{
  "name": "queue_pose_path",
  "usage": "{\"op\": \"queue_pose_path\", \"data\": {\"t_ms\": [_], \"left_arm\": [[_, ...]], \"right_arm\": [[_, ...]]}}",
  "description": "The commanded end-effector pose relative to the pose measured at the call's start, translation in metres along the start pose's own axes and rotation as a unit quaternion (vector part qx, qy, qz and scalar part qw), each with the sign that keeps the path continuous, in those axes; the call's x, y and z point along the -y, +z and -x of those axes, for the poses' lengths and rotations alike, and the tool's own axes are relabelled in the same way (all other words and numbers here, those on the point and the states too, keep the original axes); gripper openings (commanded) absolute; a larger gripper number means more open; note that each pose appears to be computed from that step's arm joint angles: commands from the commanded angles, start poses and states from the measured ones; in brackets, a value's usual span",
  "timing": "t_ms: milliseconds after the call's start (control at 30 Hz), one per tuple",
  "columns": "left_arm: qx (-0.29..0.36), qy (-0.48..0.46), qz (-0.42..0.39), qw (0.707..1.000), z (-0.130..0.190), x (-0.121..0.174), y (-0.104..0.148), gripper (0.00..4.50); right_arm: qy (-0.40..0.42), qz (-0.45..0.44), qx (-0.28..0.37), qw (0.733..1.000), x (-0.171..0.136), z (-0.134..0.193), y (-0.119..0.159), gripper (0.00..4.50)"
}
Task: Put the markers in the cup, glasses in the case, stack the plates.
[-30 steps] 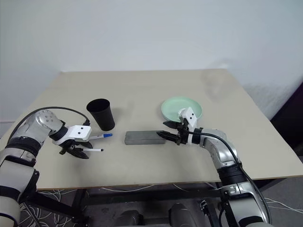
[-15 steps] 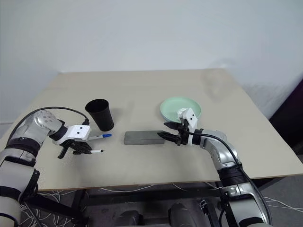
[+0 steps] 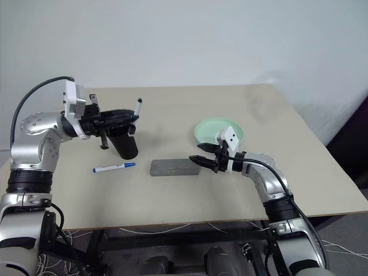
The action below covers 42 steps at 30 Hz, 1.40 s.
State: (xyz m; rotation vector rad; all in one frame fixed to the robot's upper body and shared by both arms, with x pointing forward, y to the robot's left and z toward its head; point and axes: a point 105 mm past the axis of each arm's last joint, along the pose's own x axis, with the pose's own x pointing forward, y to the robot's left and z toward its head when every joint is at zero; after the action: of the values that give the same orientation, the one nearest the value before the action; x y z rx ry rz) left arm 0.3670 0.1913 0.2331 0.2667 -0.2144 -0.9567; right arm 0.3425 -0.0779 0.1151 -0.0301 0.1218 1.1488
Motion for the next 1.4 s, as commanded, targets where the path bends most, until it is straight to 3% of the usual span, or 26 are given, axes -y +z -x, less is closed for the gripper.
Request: {"op": "queue_pose_path", "data": {"t_ms": [33,400,1100,1133,1367,1400], "left_arm": [[0.019,0.090,-0.028,0.995,0.012,-0.023,0.003,0.04],[0.029,0.211,-0.004,0.977,0.027,-0.056,-0.030,0.04],[0.027,0.225,0.063,0.972,0.008,-0.049,-0.069,0.04],[0.028,0.225,0.065,0.972,0.008,-0.049,-0.070,0.57],[0.032,0.224,0.064,0.972,0.006,-0.047,-0.070,2.82],[0.033,0.225,0.063,0.972,0.006,-0.047,-0.070,2.82]], "right_arm": [[0.013,0.043,0.036,0.998,-0.001,-0.004,0.030,3.12],[0.019,0.063,0.046,0.997,-0.002,-0.006,0.040,3.12],[0.002,0.059,0.045,0.997,-0.002,0.002,0.034,3.12],[0.001,0.060,0.045,0.997,-0.002,0.002,0.034,3.12],[-0.001,0.062,0.044,0.997,-0.001,0.003,0.035,3.12],[-0.001,0.062,0.043,0.997,-0.001,0.003,0.035,3.12]]}}
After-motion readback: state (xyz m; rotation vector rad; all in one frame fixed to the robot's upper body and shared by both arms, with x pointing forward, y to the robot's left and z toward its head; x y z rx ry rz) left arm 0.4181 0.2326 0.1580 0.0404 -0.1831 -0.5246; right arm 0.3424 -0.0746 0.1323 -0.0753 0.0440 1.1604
